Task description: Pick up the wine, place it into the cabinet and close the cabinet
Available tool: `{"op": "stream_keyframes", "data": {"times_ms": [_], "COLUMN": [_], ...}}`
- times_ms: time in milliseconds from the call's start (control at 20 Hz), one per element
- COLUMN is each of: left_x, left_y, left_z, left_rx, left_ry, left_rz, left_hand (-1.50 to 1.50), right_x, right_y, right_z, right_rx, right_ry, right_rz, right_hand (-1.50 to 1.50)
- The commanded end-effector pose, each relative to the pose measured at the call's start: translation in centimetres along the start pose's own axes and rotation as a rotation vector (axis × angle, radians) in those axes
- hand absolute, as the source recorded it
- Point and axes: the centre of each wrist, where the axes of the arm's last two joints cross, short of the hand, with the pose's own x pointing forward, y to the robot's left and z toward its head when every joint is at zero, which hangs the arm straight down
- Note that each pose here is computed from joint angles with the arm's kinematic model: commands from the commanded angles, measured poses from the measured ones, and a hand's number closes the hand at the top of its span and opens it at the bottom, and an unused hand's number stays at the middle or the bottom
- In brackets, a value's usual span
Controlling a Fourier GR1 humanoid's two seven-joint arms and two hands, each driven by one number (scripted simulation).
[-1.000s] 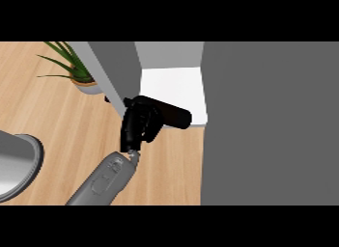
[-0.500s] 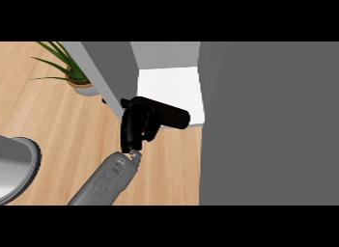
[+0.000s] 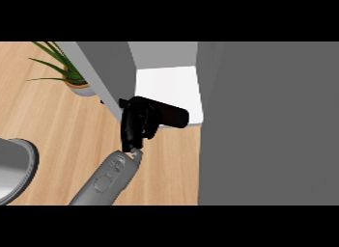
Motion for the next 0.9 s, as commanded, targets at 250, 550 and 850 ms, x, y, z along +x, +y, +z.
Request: {"op": "stream_keyframes", "data": {"times_ms": [250, 550, 850], "left_x": [2.0, 3.1, 4.6], "left_y": [0.0, -0.7, -3.2], "left_z": [-5.3, -6.1, -7.1], "left_rx": [0.026, 0.0, -0.019], "left_ry": [-0.108, -0.182, -0.151], "left_rz": [-0.199, -0.311, -0.317], "left_hand": [1.5, 1.5, 1.5], "right_x": [1.3, 1.0, 0.7], "right_y": [0.4, 0.6, 0.5], "right_z": [0.3, 0.4, 0.3], "right_rx": [0.035, 0.049, 0.048], "right_ry": [-0.031, -0.047, -0.05], "right_rz": [-0.028, -0.049, -0.057], "right_hand": [-1.5, -1.5, -1.5]}}
